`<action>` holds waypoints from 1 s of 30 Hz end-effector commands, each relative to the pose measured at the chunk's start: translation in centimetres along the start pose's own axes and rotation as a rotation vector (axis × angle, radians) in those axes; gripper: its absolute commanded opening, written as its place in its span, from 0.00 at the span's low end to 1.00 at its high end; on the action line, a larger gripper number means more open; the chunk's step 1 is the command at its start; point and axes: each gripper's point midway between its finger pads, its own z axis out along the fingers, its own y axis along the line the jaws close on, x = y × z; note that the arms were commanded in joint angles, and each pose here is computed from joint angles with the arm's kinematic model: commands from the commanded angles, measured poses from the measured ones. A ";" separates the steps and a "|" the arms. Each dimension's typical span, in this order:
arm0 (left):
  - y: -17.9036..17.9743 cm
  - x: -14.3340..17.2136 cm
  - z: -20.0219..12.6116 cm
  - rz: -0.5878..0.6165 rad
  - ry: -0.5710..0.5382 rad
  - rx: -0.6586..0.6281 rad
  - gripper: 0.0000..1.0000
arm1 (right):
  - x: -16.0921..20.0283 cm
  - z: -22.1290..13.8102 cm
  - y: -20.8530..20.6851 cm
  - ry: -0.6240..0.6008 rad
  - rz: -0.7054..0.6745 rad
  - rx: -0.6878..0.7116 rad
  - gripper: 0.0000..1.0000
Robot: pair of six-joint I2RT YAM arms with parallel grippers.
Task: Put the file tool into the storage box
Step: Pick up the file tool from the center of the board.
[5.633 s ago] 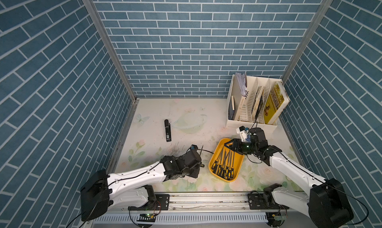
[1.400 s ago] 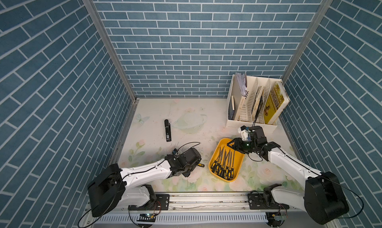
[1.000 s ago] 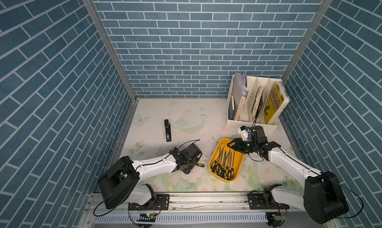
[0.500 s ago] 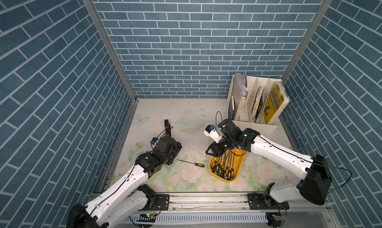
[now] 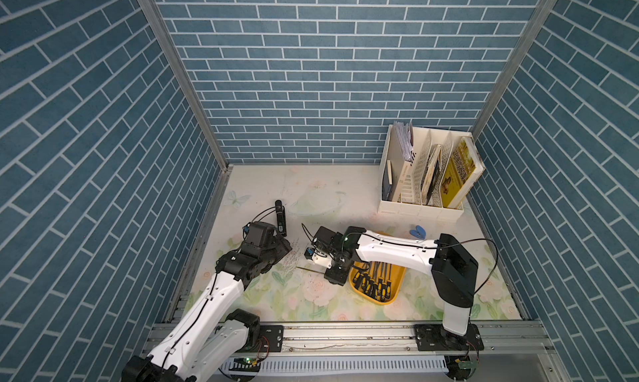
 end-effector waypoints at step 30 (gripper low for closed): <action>0.7 -2.1 -2.2 0.062 -0.046 -0.001 0.69 | 1.2 6.3 -0.9 0.083 -0.021 0.024 0.13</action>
